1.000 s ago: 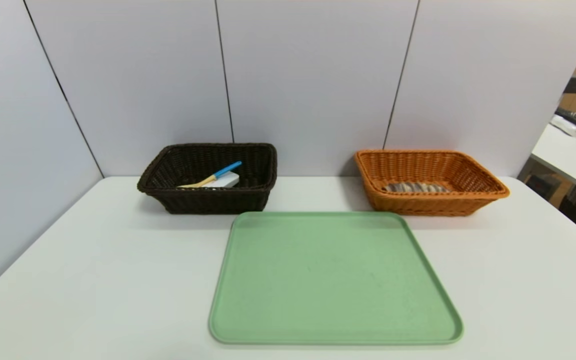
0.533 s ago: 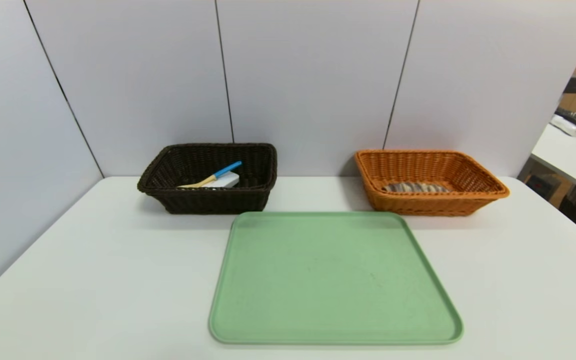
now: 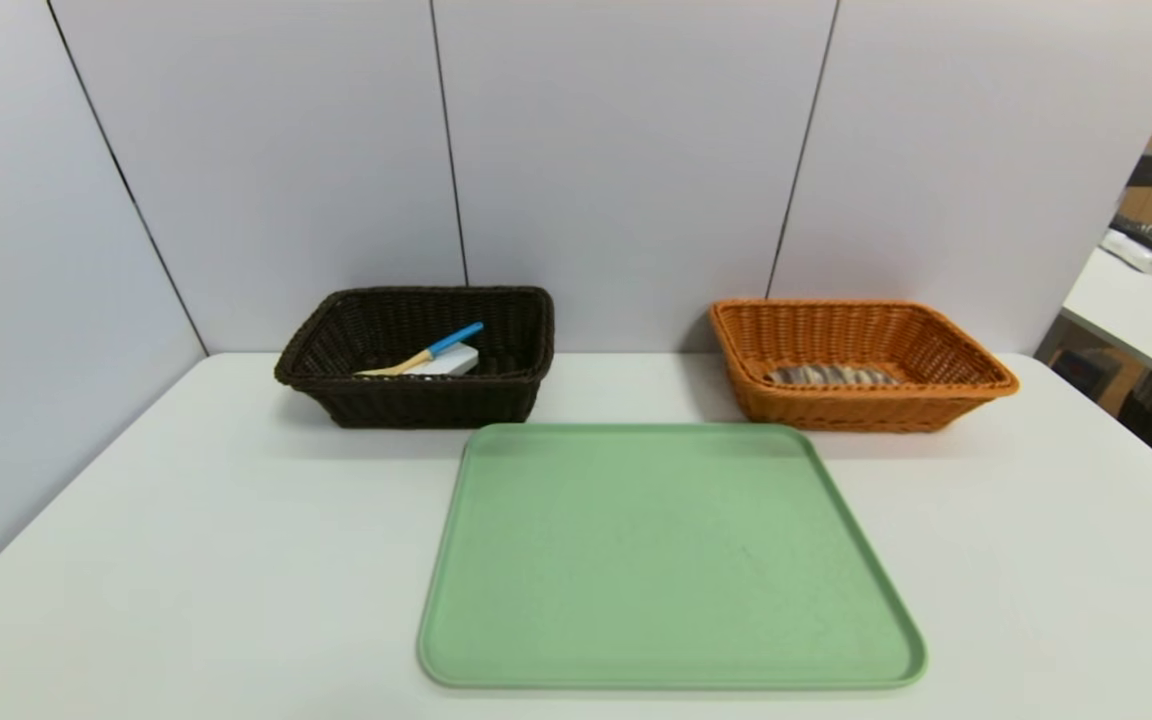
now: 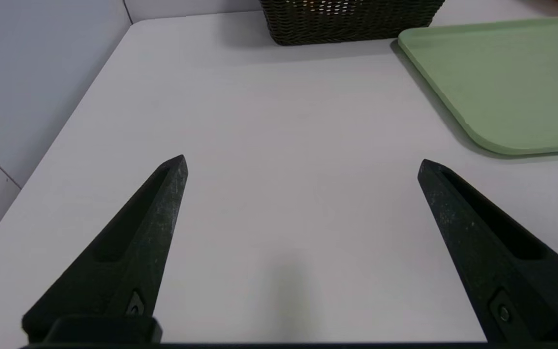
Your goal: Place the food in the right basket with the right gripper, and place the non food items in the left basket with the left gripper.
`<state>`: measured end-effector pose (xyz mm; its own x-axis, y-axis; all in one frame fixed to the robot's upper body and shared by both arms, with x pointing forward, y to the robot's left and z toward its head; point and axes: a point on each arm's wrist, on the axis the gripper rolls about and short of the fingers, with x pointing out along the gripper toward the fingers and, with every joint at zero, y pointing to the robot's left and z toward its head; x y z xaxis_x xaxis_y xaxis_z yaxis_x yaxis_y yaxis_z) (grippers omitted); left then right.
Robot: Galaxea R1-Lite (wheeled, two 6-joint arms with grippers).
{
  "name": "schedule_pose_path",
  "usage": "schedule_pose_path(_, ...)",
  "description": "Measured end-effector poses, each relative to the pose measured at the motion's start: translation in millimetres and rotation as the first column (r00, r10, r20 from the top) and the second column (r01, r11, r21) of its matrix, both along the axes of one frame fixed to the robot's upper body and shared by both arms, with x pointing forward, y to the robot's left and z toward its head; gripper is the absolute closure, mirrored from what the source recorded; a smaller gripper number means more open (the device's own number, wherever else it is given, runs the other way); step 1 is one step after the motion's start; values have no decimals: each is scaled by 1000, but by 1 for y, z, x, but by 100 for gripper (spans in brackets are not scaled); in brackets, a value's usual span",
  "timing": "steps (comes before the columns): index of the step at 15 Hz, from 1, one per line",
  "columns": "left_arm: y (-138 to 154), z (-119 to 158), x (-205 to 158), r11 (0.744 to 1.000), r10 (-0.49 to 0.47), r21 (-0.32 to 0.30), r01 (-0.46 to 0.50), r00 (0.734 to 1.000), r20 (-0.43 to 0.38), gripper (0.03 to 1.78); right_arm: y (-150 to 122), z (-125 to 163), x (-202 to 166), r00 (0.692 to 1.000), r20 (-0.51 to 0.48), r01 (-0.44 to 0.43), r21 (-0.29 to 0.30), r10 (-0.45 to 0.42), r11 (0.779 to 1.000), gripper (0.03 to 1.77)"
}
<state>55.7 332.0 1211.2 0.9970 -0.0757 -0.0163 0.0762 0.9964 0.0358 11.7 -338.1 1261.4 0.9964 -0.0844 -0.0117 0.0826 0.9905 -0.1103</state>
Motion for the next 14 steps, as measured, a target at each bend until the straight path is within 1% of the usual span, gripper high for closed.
schedule_pose_path(3, 0, -10, 6, 1000, -22, 18, 22, 999, 45, 12, -2, -18, 17, 997, 24, 73, -4, -73, 997, 10)
schedule_pose_path(7, -1, -19, 10, 999, -30, 16, 29, 998, 49, 12, -3, -52, 43, 991, 16, 136, -3, -136, 991, 10)
schedule_pose_path(9, -1, -21, 11, 1000, -28, 10, 27, 999, 45, 12, -3, -60, 48, 992, 28, 120, 2, -120, 993, 10)
schedule_pose_path(10, -1, -21, 11, 1000, -27, 8, 26, 999, 45, 12, -2, -62, 49, 995, 20, 95, 1, -95, 995, 10)
schedule_pose_path(11, -1, -21, 11, 1000, -26, 7, 26, 999, 45, 12, -2, -64, 50, 998, 15, 61, -1, -61, 998, 10)
schedule_pose_path(14, 0, -21, 11, 1000, -22, 3, 22, 999, 46, 12, 1, -68, 52, 999, 1, -40, -35, 40, 999, 10)
